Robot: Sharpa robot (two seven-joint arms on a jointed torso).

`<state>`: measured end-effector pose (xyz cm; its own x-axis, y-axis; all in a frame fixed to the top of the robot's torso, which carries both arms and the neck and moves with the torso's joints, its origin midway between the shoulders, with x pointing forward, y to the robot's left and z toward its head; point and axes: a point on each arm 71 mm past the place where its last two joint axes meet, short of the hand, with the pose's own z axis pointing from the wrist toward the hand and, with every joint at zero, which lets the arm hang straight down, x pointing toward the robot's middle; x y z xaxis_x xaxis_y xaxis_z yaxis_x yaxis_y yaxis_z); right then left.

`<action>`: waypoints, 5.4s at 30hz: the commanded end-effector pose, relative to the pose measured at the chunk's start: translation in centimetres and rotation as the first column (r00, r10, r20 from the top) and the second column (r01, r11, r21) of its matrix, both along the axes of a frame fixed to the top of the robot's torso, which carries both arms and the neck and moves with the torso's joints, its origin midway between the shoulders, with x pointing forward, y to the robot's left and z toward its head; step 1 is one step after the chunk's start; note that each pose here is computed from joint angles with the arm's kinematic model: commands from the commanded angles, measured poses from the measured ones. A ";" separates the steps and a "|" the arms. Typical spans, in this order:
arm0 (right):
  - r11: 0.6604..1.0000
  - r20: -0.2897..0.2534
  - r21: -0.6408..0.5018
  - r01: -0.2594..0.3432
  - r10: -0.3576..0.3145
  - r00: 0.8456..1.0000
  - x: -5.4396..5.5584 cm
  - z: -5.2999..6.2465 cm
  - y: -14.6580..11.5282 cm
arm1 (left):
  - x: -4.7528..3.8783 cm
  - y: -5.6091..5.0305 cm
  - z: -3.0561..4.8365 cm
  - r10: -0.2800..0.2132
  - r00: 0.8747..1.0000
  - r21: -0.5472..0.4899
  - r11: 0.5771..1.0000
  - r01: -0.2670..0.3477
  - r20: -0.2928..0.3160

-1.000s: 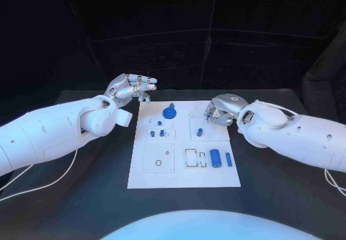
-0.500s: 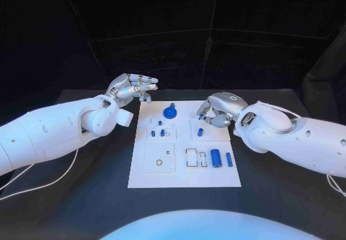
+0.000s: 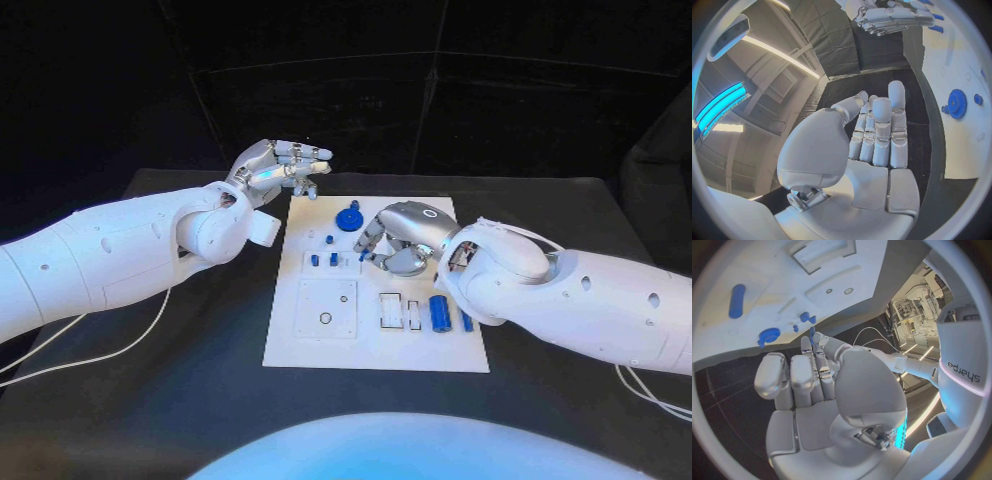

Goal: Assemble the parts on the task board

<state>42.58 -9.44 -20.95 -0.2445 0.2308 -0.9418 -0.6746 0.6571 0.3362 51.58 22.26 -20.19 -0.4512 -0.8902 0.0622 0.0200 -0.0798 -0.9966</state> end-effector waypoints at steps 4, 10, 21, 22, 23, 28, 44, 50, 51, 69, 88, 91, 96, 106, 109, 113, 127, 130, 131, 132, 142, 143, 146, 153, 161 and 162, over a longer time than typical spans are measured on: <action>0.998 -0.078 -0.035 -0.049 0.046 0.996 -0.9 -2.4 1.4 | -0.04 -0.5 0.26 0.007 1.000 -0.035 0.999 -0.007 0.002; 0.997 -0.101 -0.051 -0.059 0.054 0.993 -1.1 -3.6 2.2 | -0.09 -0.7 0.28 0.005 1.000 -0.041 0.999 -0.005 0.000; 0.995 -0.102 -0.068 -0.071 0.063 0.993 -1.4 -4.3 3.1 | -0.08 -0.8 0.26 -0.003 1.000 -0.044 0.999 0.003 -0.002; 0.995 -0.101 -0.068 -0.070 0.063 0.993 -1.4 -4.3 3.1 | -0.07 -0.9 0.25 -0.003 1.000 -0.044 0.999 0.003 -0.002; 0.995 -0.101 -0.068 -0.070 0.063 0.993 -1.4 -4.4 3.2 | -0.07 -0.9 0.25 -0.004 1.000 -0.045 0.999 0.004 -0.003; 0.995 -0.102 -0.071 -0.071 0.063 0.993 -1.4 -4.5 3.3 | -0.06 -0.9 0.22 -0.009 1.000 -0.045 0.999 0.008 -0.005; 0.990 -0.132 -0.106 -0.088 0.073 0.989 -1.4 -4.9 3.5 | 0.01 -0.8 0.11 -0.013 1.000 -0.042 0.999 0.013 -0.015; 0.989 -0.135 -0.118 -0.088 0.071 0.988 -1.3 -5.1 3.5 | 0.05 -0.7 0.08 -0.014 1.000 -0.041 0.999 0.013 -0.018; 0.989 -0.135 -0.120 -0.088 0.071 0.988 -1.3 -5.1 3.5 | 0.06 -0.7 0.07 -0.014 1.000 -0.040 0.999 0.013 -0.018; 0.978 -0.082 -0.173 -0.117 0.104 0.991 -1.6 -5.2 4.3 | 0.13 -0.7 0.02 -0.014 1.000 -0.038 0.999 0.013 -0.022; 0.994 -0.047 -0.070 -0.088 0.085 0.995 -1.3 -4.7 4.1 | 0.09 -0.7 -0.44 -0.018 0.999 -0.028 0.999 0.017 -0.035; 0.996 -0.039 -0.042 -0.081 0.079 0.996 -1.4 -4.5 3.8 | 0.08 -0.7 -0.49 -0.019 0.999 -0.027 0.999 0.018 -0.037; 0.998 -0.059 -0.012 -0.064 0.063 0.996 -1.8 -4.0 2.5 | 0.02 -0.7 -0.55 -0.022 0.999 -0.026 0.999 0.021 -0.042; 0.995 -0.095 -0.061 0.073 -0.079 0.992 -0.1 -1.6 -3.2 | -0.09 -0.6 -0.58 -0.025 0.999 -0.026 0.999 0.024 -0.045; 0.988 -0.092 -0.087 0.126 -0.134 0.987 1.3 -0.8 -4.8 | -0.13 -0.7 -0.59 -0.026 0.999 -0.026 0.999 0.025 -0.045; 0.979 -0.099 -0.101 0.177 -0.187 0.977 2.5 -0.3 -6.1 | -0.26 -1.0 -0.60 -0.035 0.998 -0.030 0.999 0.033 -0.046; 0.954 -0.087 -0.237 0.182 -0.207 0.974 2.9 -0.5 -6.5 | -0.41 -1.1 -0.75 -0.040 0.998 -0.031 0.999 0.039 -0.050; 0.951 -0.102 -0.264 0.162 -0.194 0.976 2.8 -0.7 -6.2 | -0.38 -1.0 -0.77 -0.039 0.998 -0.030 0.999 0.037 -0.050; 0.950 -0.106 -0.270 0.155 -0.189 0.976 2.7 -0.7 -6.1 | -0.37 -1.0 -0.78 -0.038 0.998 -0.030 0.999 0.037 -0.050; 0.950 -0.111 -0.276 0.148 -0.184 0.977 2.6 -0.8 -5.9 | -0.35 -1.0 -0.79 -0.038 0.998 -0.030 0.999 0.036 -0.050; 0.940 -0.134 -0.315 0.130 -0.179 0.975 2.7 -1.2 -5.7 | -0.26 -0.9 -0.83 -0.034 0.998 -0.028 0.999 0.033 -0.051; 0.939 -0.133 -0.318 0.131 -0.181 0.974 2.7 -1.2 -5.7 | -0.26 -0.9 -0.83 -0.034 0.998 -0.027 0.999 0.032 -0.051; 0.937 -0.131 -0.322 0.136 -0.186 0.974 2.9 -1.3 -5.7 | -0.24 -0.8 -0.85 -0.033 0.998 -0.027 0.999 0.032 -0.051; 0.940 -0.116 -0.308 0.150 -0.194 0.974 3.0 -1.2 -5.8 | -0.25 -0.8 -0.89 -0.035 0.998 -0.026 0.999 0.033 -0.054; 0.944 -0.100 -0.289 0.158 -0.194 0.976 3.2 -1.0 -5.6 | -0.24 -0.8 -0.91 -0.035 0.998 -0.026 0.999 0.034 -0.055; 0.945 -0.096 -0.286 0.160 -0.194 0.976 3.2 -1.0 -5.6 | -0.24 -0.8 -0.91 -0.035 0.998 -0.026 0.999 0.034 -0.055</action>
<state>45.69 -15.09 -22.23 -0.3643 0.0068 -0.9312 -0.5004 0.8419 0.2019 51.35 21.57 -21.22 -0.4675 -0.8783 0.1004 -0.0371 -0.0940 -0.9949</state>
